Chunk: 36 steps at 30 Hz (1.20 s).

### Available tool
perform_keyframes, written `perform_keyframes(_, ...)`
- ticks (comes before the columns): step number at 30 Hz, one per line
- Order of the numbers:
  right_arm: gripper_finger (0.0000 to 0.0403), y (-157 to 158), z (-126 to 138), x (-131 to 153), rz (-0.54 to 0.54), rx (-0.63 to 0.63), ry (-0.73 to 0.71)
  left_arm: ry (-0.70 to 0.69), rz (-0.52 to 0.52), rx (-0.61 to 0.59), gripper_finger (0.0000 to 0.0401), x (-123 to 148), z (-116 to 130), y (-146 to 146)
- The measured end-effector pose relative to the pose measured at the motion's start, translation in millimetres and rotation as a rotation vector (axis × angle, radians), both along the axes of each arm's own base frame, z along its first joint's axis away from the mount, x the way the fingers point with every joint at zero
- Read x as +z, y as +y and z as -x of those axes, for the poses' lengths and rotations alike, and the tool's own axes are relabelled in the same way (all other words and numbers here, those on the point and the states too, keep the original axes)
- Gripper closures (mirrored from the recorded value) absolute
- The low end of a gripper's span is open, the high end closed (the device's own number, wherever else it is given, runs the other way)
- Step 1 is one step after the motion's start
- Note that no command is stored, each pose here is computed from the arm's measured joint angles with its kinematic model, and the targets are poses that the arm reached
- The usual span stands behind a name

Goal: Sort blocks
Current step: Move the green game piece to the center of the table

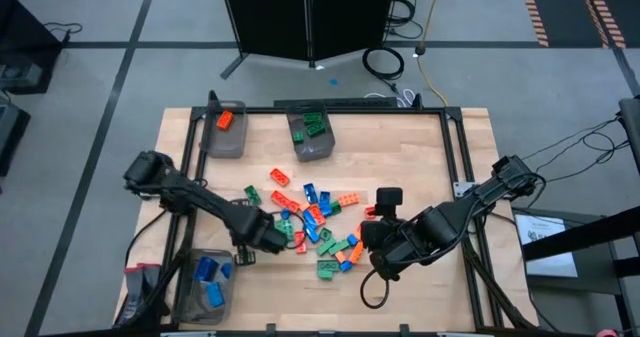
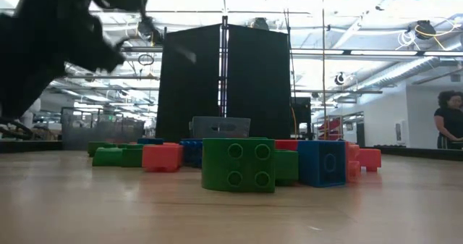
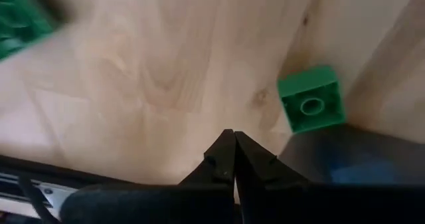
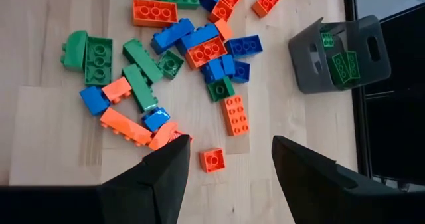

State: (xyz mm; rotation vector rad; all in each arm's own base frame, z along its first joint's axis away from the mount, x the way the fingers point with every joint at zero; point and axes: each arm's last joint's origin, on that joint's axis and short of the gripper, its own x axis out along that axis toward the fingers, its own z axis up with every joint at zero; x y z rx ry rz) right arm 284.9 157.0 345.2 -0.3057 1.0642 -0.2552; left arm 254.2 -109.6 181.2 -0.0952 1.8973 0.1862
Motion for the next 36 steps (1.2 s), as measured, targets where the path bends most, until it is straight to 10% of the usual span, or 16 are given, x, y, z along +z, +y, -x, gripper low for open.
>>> perform_keyframes(9,0.0193,-0.1,0.6,-0.1,0.008,0.008,0.009,0.176,0.027,-0.036,0.0401,-41.3,-7.5,-5.3)
perform_keyframes(36,0.0193,-1.5,2.9,-0.8,0.023,0.007,0.034,0.097,0.204,0.093,0.0401,-26.3,-30.3,-11.3)
